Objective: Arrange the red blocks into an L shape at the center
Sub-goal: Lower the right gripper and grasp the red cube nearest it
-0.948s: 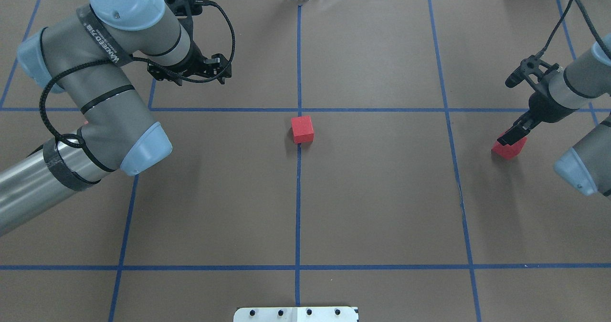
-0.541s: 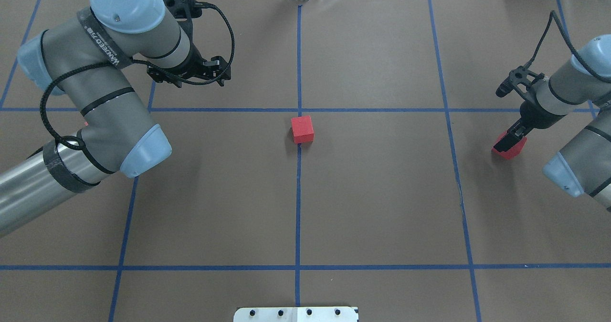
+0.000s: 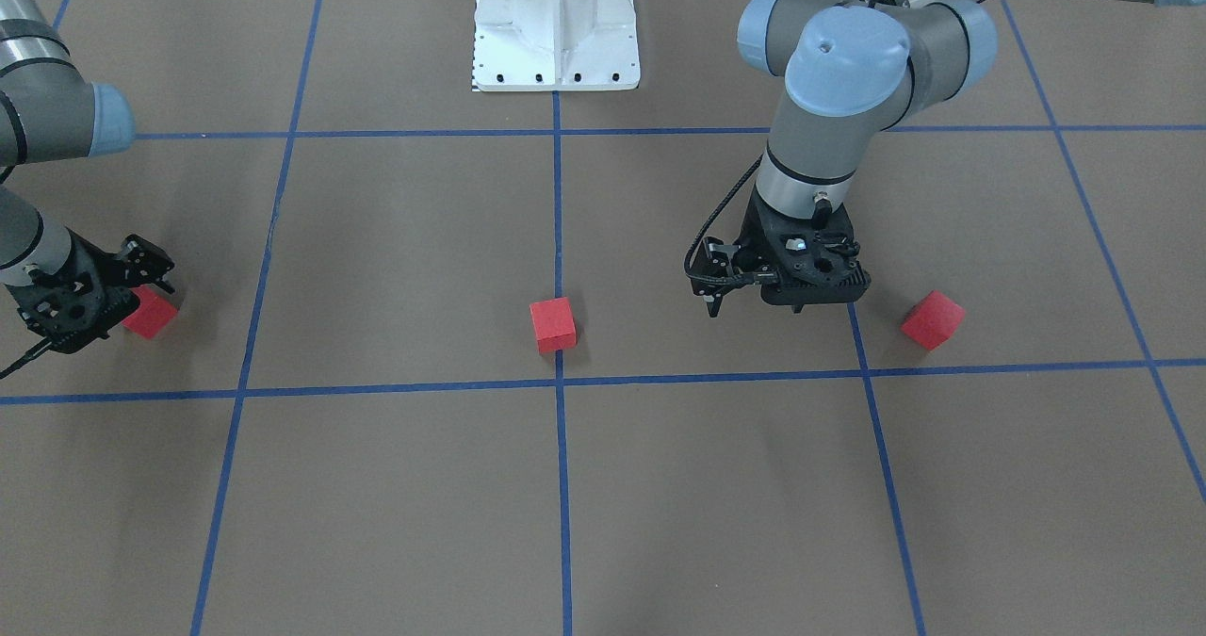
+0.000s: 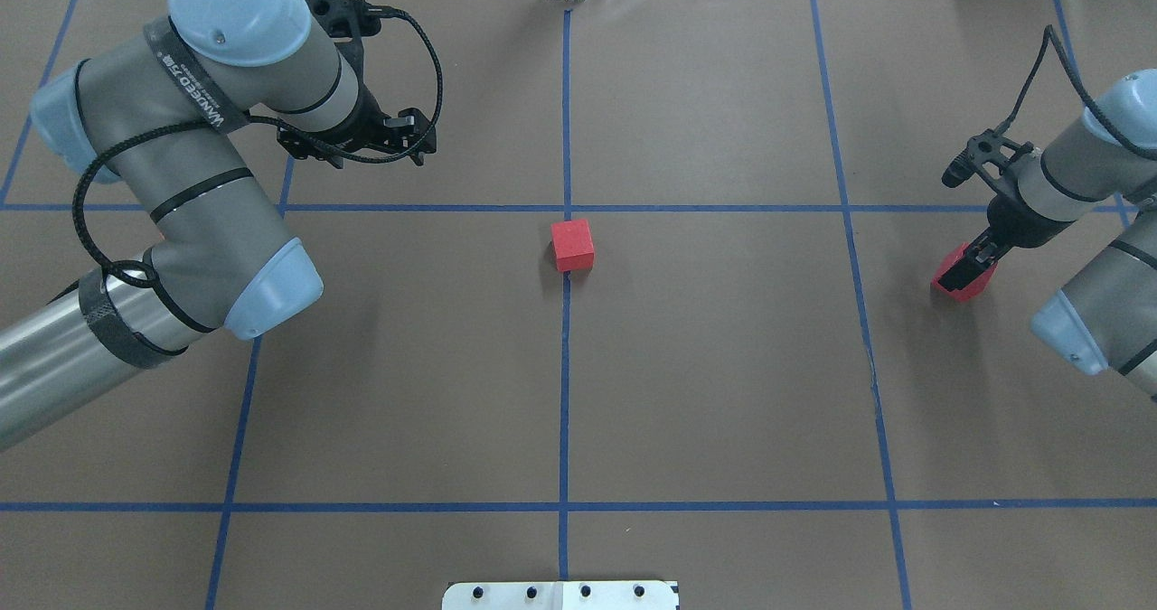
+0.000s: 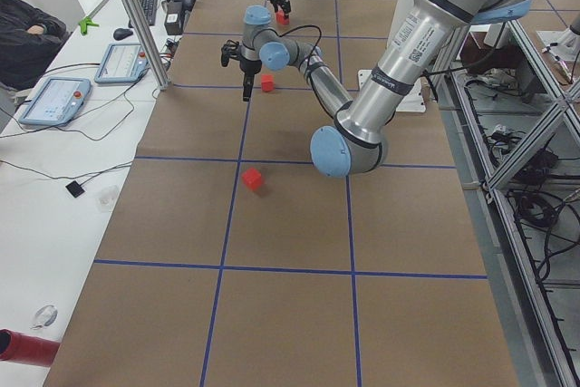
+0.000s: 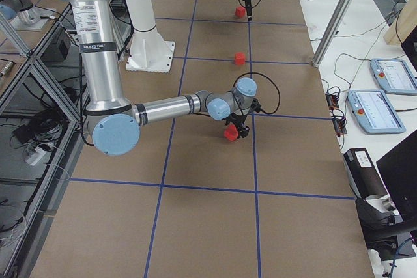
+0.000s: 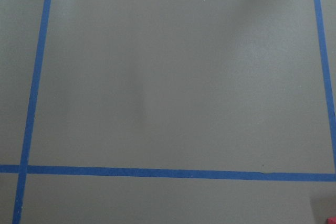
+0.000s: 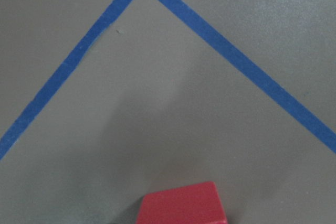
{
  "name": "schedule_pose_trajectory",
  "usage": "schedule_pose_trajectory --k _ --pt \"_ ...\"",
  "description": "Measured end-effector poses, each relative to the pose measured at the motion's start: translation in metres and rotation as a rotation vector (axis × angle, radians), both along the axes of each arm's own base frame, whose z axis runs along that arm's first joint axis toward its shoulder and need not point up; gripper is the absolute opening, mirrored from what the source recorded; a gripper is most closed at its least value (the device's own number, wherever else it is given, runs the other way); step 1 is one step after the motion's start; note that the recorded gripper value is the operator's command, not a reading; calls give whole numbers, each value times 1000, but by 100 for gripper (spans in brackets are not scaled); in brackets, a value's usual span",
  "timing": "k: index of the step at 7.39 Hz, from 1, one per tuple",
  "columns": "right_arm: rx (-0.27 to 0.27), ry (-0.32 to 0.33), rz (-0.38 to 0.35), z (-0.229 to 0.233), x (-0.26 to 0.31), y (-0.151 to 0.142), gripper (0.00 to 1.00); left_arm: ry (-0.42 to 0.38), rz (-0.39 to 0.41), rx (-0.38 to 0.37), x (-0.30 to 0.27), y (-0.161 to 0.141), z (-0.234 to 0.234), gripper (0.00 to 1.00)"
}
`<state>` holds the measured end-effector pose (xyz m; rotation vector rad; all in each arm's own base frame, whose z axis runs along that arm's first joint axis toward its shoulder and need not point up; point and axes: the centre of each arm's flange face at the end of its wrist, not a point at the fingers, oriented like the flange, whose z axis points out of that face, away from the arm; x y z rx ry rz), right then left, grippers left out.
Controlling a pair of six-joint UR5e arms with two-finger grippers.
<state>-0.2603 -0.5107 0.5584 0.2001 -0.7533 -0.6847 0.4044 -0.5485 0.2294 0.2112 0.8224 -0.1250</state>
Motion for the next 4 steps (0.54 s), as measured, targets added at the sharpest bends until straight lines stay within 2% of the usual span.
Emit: schedule_pose_trajectory --k 1,2,4 --pt "-3 -1 1 1 2 2 33 2 0 0 -2 4 2 100" --pt "-4 -2 2 1 4 3 0 4 -1 0 -5 6 3 100" --pt "4 -31 7 -20 11 4 0 8 -1 4 -8 10 3 100"
